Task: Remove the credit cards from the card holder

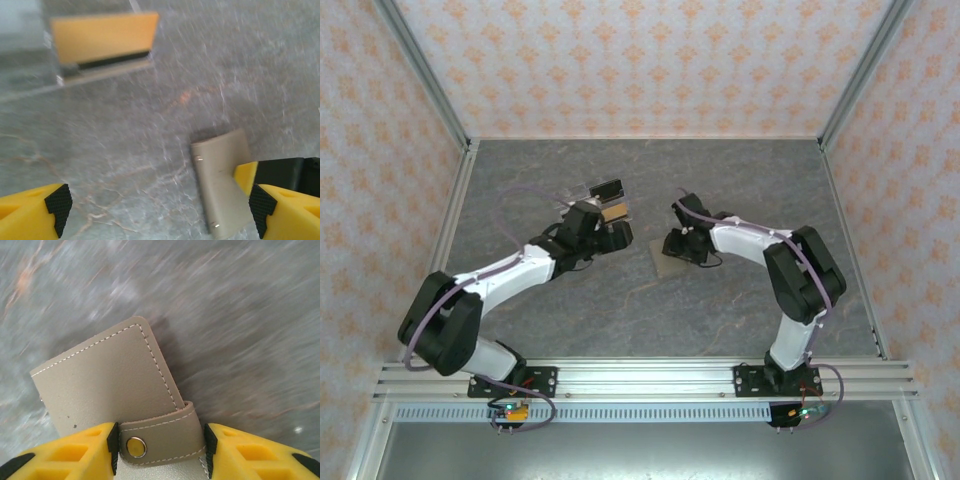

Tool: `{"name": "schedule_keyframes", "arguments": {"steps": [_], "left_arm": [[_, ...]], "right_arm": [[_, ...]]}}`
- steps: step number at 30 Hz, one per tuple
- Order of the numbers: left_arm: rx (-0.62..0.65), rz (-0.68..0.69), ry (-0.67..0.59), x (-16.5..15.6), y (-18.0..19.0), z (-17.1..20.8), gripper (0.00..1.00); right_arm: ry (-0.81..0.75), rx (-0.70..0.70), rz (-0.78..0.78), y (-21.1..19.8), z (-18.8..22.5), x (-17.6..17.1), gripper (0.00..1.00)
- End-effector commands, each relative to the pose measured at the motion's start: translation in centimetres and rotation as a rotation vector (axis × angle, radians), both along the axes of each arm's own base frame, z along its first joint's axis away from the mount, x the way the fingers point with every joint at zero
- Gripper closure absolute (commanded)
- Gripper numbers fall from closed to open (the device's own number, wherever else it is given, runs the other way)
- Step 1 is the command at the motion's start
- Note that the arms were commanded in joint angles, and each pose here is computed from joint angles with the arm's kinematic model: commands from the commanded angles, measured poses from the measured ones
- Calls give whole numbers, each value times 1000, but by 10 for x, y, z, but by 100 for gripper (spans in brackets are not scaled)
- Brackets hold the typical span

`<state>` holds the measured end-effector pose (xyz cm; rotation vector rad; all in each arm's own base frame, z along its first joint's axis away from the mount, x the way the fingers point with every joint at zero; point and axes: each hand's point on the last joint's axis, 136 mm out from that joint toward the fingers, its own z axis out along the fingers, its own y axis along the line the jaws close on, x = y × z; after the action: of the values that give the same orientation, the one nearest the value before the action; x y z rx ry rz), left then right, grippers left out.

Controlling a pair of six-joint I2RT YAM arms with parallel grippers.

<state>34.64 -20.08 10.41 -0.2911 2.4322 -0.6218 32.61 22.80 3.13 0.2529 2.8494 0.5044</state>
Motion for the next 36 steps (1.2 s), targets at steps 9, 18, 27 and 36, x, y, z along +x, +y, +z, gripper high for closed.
{"name": "schedule_keyframes", "arguments": {"steps": [9, 18, 27, 36], "left_arm": [[-230, -44, 184, -21, -61, -28, 18], [-282, -60, 233, -22, -89, -45, 34], [-286, -72, 248, -14, -100, -54, 48], [-324, -93, 289, -10, -113, -64, 50]], "right_arm": [[13, 31, -14, -16, 19, -8, 51], [52, 14, 30, -26, 12, -17, 53], [70, -71, 15, -42, -3, -20, 59], [126, -53, 41, -37, -21, -27, 65]]}}
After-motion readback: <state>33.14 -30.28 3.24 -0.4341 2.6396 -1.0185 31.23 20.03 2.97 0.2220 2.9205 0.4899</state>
